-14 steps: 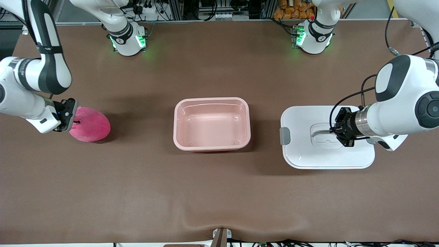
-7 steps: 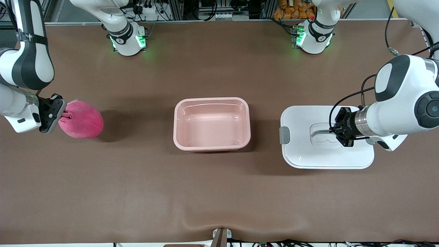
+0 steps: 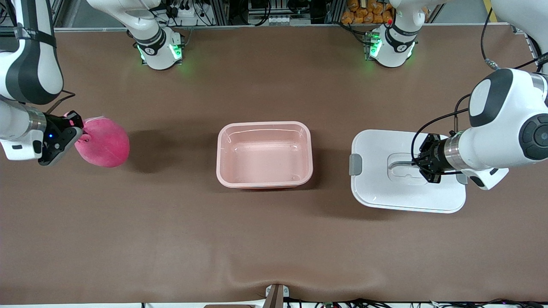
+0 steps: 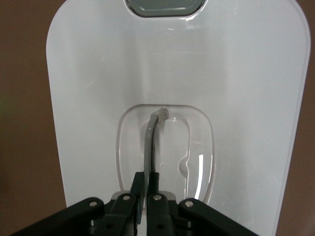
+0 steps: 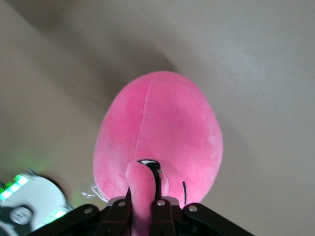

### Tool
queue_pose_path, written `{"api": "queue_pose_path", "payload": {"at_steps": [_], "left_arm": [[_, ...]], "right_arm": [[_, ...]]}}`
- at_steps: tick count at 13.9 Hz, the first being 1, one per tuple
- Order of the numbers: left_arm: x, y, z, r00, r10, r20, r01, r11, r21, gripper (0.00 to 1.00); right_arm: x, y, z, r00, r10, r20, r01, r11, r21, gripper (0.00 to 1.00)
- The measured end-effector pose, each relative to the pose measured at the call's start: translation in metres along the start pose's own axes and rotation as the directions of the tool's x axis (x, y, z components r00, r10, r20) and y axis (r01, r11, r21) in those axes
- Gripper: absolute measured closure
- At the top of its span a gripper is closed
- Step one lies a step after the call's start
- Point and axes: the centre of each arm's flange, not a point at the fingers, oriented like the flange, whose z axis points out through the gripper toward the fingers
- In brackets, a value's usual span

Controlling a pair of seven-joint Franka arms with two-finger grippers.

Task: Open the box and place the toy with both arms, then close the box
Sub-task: 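Carry the pink toy with the right gripper over the open box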

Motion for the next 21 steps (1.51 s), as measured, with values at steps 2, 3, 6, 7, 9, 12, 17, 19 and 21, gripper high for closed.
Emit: {"api": "queue_pose_path", "payload": {"at_steps": [2,3,6,7,9,12,17,19,21], "left_arm": [[0.012,0.001,-0.003,1.000,-0.026,0.003,0.026,1.000,-0.006,0.94],[0.025,0.002,-0.004,0.999,-0.045,0.007,0.045,0.999,-0.008,0.94],[0.057,0.003,-0.008,0.996,-0.085,0.017,0.086,0.996,-0.014,0.94],[0.061,0.003,-0.008,0.995,-0.093,0.017,0.094,0.996,-0.015,0.94],[0.066,0.003,-0.008,0.994,-0.105,0.016,0.105,0.994,-0.016,0.94],[0.065,0.003,-0.009,0.992,-0.126,0.016,0.126,0.992,-0.016,0.94],[0.063,0.003,-0.009,0.987,-0.159,0.016,0.159,0.987,-0.016,0.94],[0.064,0.003,-0.009,0.987,-0.162,0.016,0.162,0.987,-0.016,0.94],[0.066,0.003,-0.009,0.986,-0.166,0.017,0.166,0.986,-0.016,0.94]], "right_arm": [[0.007,-0.012,-0.004,0.993,0.115,0.000,-0.115,0.993,0.040,0.88],[0.012,-0.020,-0.006,0.986,0.164,0.008,-0.164,0.985,0.053,0.88],[0.035,-0.052,-0.008,0.955,0.296,0.029,-0.297,0.952,0.075,0.88],[0.044,-0.063,-0.009,0.945,0.325,0.032,-0.326,0.943,0.070,0.88],[0.062,-0.083,-0.013,0.929,0.369,0.028,-0.370,0.926,0.070,0.88],[0.089,-0.116,-0.025,0.903,0.430,0.012,-0.430,0.901,0.062,0.88],[0.131,-0.183,-0.046,0.866,0.500,-0.024,-0.498,0.866,0.041,0.88],[0.140,-0.201,-0.050,0.847,0.531,-0.029,-0.528,0.846,0.072,0.88],[0.149,-0.218,-0.052,0.838,0.545,-0.029,-0.541,0.836,0.094,0.88]]}}
